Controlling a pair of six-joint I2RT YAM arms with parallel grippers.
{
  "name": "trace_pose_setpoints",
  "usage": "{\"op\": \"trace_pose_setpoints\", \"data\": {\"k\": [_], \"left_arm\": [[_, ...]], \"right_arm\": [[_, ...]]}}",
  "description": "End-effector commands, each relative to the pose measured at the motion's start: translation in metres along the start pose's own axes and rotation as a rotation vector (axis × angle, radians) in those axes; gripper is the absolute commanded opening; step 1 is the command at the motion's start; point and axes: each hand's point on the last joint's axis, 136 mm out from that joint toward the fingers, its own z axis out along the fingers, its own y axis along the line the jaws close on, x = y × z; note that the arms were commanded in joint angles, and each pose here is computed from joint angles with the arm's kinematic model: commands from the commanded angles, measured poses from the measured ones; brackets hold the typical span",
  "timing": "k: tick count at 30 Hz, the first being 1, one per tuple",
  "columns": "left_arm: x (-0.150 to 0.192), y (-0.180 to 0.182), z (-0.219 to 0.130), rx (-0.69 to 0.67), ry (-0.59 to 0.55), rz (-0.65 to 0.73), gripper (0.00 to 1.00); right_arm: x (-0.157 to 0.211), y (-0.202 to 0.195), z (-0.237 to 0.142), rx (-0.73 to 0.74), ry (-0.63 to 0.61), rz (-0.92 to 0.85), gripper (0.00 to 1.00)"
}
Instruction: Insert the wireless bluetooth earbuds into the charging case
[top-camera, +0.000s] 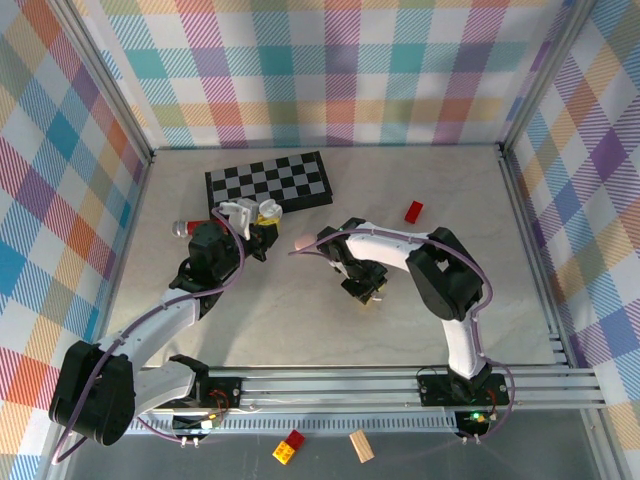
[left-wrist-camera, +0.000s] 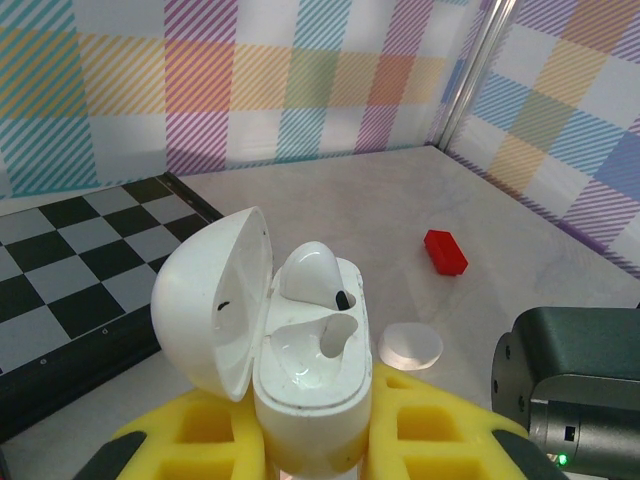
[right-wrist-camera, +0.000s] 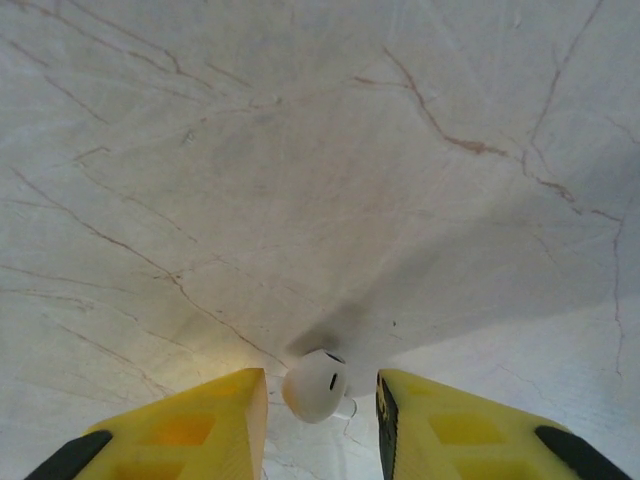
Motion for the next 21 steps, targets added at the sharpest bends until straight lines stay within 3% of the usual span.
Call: {"op": "trace_pose_setpoints", "data": {"k": [1,14,21], "left_arm": [[-0.012,-0.0008,-0.0043,0.002,-0.033,0.019,0.17],[-0.0109,-0.0013,-0.0042,0.006,-0.025,0.018,0.17],[-0.0098,-0.0012,-0.0035,0.008,-0.022,0.017,0.17]], "right_arm": [[0.0032,0.0046,-0.0003,-0.011,0.032,-0.032,0.33],[0.0085,0.0054,0.0094,-0.004,0.079,-0.04,0.27],[0.0054,0.0034,0.0029,-0.007,0.039,-0.016,0.22]]}}
